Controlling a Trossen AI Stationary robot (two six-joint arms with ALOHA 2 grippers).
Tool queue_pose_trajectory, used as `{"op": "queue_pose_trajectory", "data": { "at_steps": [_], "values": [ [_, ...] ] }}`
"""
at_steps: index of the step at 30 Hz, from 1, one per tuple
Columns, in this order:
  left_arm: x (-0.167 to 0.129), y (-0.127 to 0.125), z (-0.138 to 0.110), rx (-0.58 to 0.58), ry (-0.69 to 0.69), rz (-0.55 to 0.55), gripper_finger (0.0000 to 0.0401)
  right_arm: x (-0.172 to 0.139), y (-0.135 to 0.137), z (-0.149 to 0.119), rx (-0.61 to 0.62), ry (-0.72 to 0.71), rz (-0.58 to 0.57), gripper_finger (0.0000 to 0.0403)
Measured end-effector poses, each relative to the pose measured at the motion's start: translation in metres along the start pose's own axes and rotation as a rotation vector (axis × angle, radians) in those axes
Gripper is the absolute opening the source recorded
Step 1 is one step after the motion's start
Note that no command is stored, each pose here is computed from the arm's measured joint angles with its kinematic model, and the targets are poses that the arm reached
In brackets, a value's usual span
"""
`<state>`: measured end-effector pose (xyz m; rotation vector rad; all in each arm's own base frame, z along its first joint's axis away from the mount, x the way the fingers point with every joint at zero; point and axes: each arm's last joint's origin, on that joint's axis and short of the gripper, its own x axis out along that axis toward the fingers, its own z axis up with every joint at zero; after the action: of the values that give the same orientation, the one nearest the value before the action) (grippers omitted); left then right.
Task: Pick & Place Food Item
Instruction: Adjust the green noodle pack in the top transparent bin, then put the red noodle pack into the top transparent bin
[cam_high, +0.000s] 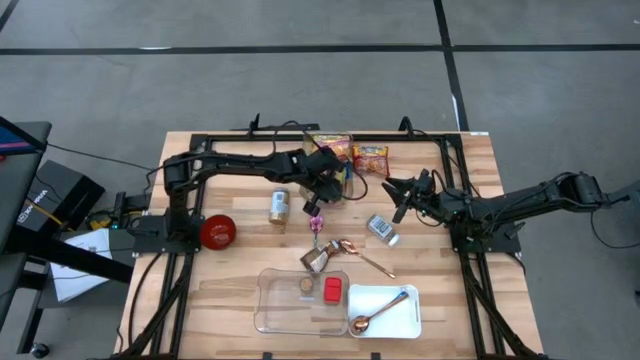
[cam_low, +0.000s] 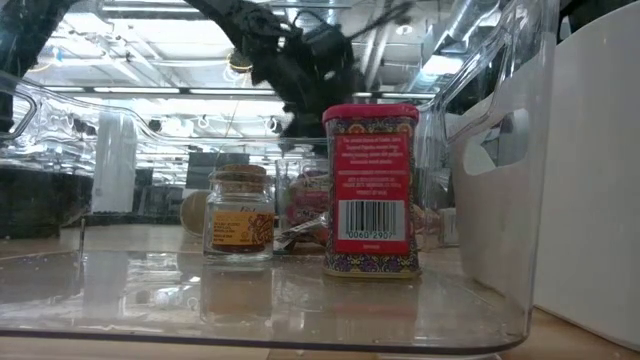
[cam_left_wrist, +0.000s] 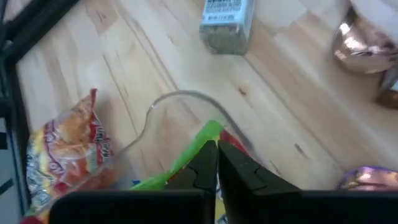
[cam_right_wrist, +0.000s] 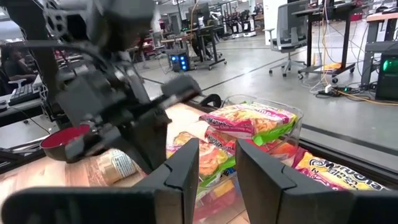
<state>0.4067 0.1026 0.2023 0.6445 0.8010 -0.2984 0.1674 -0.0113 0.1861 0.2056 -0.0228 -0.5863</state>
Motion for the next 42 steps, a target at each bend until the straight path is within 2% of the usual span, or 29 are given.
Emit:
{"op": "queue_pose_trajectory", "data": {
  "at_steps": [4,9,12,14,16,20,25,29,36,42],
  "values": [
    [-0.017,0.005,0.006,-0.001,-0.030,0.041,0.0008,0.000,0.000,0.000,0.000,0.001,0.006,0.0099],
    [-0.039,0.001,0.007,-0.075,-0.044,0.055,0.0008,0.000,0.000,0.000,0.002,0.000,0.009,0.0099],
    [-0.048,-0.009,0.005,-0.131,-0.082,-0.030,0.0007,0.000,0.000,0.000,0.003,-0.001,0.009,0.0099],
    [-0.047,-0.015,0.005,-0.163,-0.132,-0.088,0.0004,0.000,0.000,0.001,0.004,-0.003,0.009,0.0099],
    [-0.041,-0.020,0.003,-0.200,-0.117,-0.108,0.0001,0.000,0.000,0.001,0.005,-0.006,0.009,0.0099],
    [-0.019,-0.024,-0.002,-0.226,-0.061,-0.077,0.0001,0.000,0.000,0.001,0.008,-0.008,0.010,0.0099],
    [-0.006,-0.022,-0.001,-0.216,-0.050,0.001,0.0001,0.000,0.000,0.001,0.008,-0.008,0.010,0.0099],
    [-0.006,-0.018,-0.001,-0.242,-0.038,0.061,0.0001,0.000,0.000,0.001,0.006,-0.006,0.010,0.0099],
    [-0.008,-0.018,-0.007,-0.260,0.005,0.040,0.0001,0.000,0.000,0.000,-0.003,0.005,0.008,0.0099],
    [-0.008,-0.017,-0.004,-0.255,-0.071,-0.002,0.0003,0.000,0.000,0.000,-0.003,0.005,0.008,0.0099]
  ]
}}
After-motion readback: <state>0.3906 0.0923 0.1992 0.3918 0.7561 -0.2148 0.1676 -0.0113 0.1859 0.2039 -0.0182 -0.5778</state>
